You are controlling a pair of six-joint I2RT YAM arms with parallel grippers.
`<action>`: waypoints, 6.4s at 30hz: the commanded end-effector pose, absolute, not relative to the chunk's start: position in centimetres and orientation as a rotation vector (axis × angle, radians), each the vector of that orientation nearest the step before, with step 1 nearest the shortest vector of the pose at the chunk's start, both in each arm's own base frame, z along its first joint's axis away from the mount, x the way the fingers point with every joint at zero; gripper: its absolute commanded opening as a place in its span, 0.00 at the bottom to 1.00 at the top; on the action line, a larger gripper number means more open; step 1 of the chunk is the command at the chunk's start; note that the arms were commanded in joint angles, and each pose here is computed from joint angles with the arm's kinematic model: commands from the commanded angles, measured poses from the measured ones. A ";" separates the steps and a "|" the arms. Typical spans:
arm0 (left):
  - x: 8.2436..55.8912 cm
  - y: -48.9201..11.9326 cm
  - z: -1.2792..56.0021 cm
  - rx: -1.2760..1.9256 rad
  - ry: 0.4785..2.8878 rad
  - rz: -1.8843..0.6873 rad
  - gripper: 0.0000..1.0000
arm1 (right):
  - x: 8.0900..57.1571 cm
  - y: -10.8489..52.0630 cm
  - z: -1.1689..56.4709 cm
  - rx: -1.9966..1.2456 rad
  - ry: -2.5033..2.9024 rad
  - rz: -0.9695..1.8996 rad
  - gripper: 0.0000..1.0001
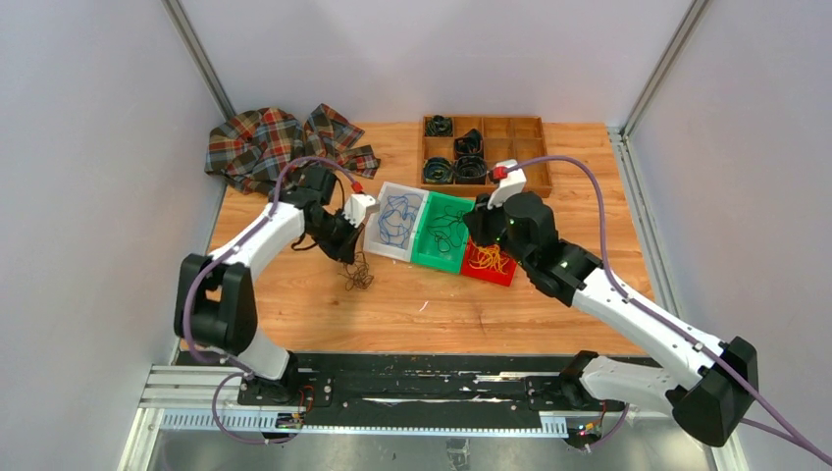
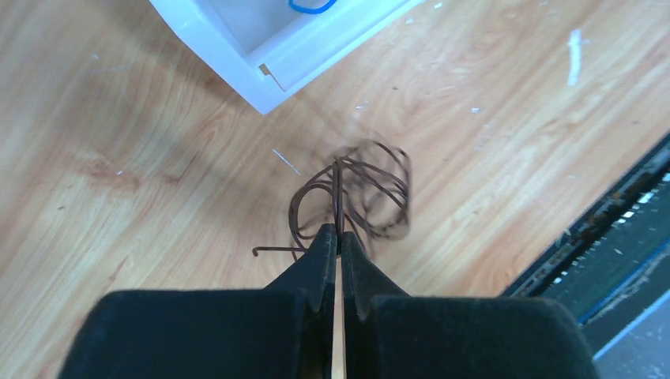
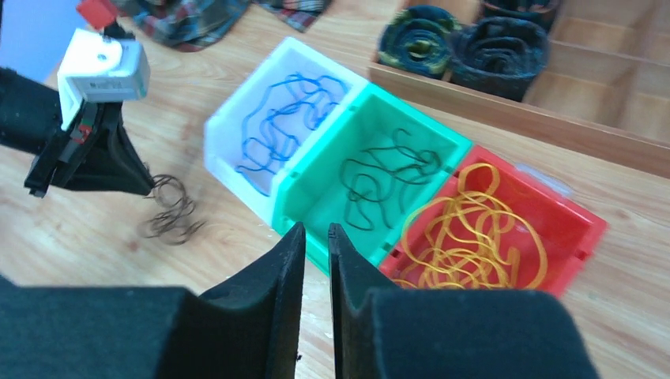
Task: Untangle the cables
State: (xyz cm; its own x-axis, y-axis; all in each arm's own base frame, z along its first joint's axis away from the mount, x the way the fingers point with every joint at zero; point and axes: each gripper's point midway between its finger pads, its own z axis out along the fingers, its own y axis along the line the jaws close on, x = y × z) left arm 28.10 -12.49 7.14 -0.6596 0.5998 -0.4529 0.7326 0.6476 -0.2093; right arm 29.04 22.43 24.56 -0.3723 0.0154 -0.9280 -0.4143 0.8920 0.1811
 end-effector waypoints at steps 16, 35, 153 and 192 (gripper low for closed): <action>19.0 -14.8 24.2 1.091 2.129 -0.791 0.01 | 19.4 42.3 26.8 -0.831 1.562 0.954 0.47; 15.6 -15.8 27.8 1.103 2.046 -0.934 0.01 | 21.1 44.7 24.9 -0.820 1.524 0.906 0.37; 16.4 -15.4 28.5 1.178 1.891 -0.677 0.01 | 15.6 43.0 28.0 -0.769 1.855 1.313 0.04; 16.0 -15.5 29.0 1.270 1.793 -0.662 0.04 | 14.2 43.8 28.6 -0.874 1.844 1.397 0.01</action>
